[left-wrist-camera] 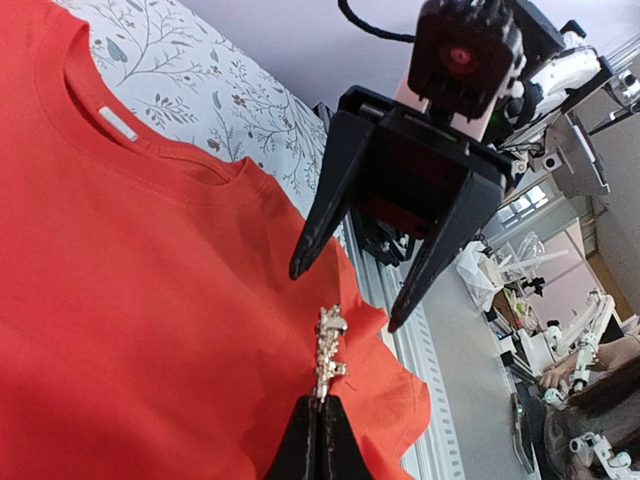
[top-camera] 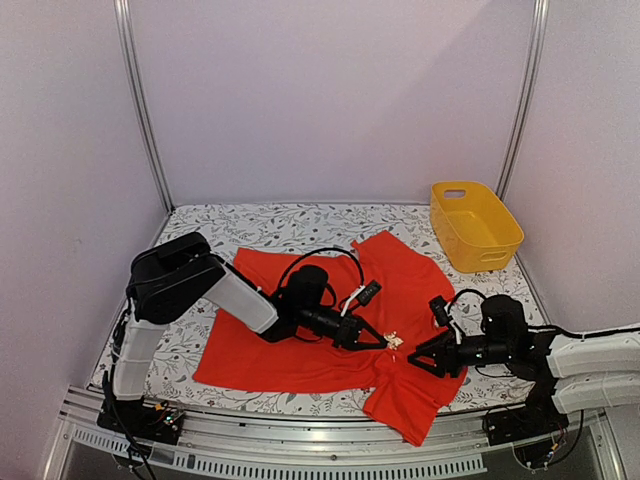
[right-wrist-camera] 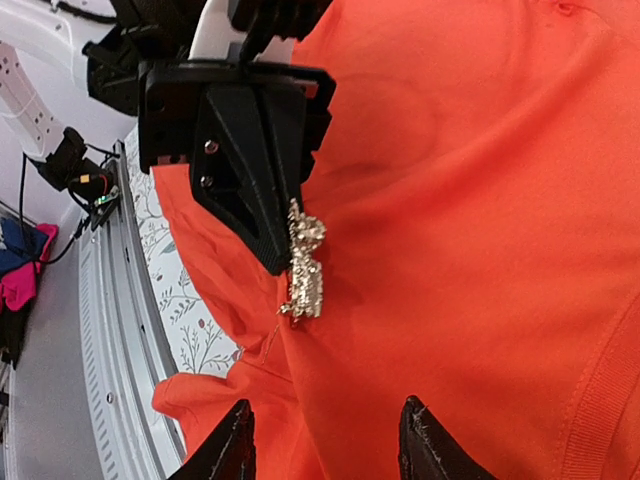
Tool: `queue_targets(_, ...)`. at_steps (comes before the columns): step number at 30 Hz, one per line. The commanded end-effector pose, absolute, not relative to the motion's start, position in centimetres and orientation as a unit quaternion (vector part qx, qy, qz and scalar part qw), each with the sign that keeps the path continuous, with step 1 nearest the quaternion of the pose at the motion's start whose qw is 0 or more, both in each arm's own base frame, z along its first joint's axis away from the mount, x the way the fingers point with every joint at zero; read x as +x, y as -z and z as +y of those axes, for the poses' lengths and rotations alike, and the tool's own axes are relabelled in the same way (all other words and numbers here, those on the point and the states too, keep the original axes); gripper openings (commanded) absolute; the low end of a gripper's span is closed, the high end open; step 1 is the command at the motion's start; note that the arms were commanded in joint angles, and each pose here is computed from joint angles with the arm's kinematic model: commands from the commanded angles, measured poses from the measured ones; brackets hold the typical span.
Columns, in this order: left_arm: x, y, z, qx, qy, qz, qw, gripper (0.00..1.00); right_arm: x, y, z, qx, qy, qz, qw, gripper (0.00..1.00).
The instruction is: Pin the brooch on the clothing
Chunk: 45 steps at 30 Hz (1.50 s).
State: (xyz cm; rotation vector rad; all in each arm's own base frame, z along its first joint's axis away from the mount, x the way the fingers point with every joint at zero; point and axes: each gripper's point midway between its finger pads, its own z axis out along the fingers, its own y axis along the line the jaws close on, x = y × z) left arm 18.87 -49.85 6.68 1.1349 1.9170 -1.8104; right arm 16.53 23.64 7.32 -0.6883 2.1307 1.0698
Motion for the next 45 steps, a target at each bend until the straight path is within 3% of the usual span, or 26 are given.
queue_targets(1,19.5,-8.3,-49.6,0.398,0.634,0.648,0.138,0.00,16.6,-7.8,25.4,-0.307,-0.391,0.796,0.345,0.49)
queue_targets(8,19.8,-8.4,-49.4,0.400,0.632,0.648,0.143,0.00,17.7,-7.2,25.0,-0.295,-0.365,0.798,0.378,0.48)
queue_targets(15,19.9,-8.5,-49.6,0.402,0.631,0.647,0.145,0.00,17.2,-5.1,26.3,-0.322,-0.371,0.805,0.334,0.45)
queue_targets(21,20.0,-8.5,-49.6,0.404,0.630,0.647,0.146,0.00,17.4,-5.9,26.5,-0.357,-0.358,0.775,0.381,0.44)
queue_targets(32,20.1,-8.4,-49.8,0.405,0.631,0.646,0.143,0.00,18.0,-4.4,27.2,-0.388,-0.339,0.768,0.381,0.36)
queue_targets(41,20.0,-7.9,-49.7,0.406,0.627,0.650,0.139,0.00,17.9,-6.1,28.4,-0.399,-0.371,0.736,0.403,0.39)
queue_targets(45,19.8,-7.9,-49.8,0.408,0.628,0.647,0.139,0.00,18.1,-6.3,28.8,-0.408,-0.370,0.729,0.407,0.34)
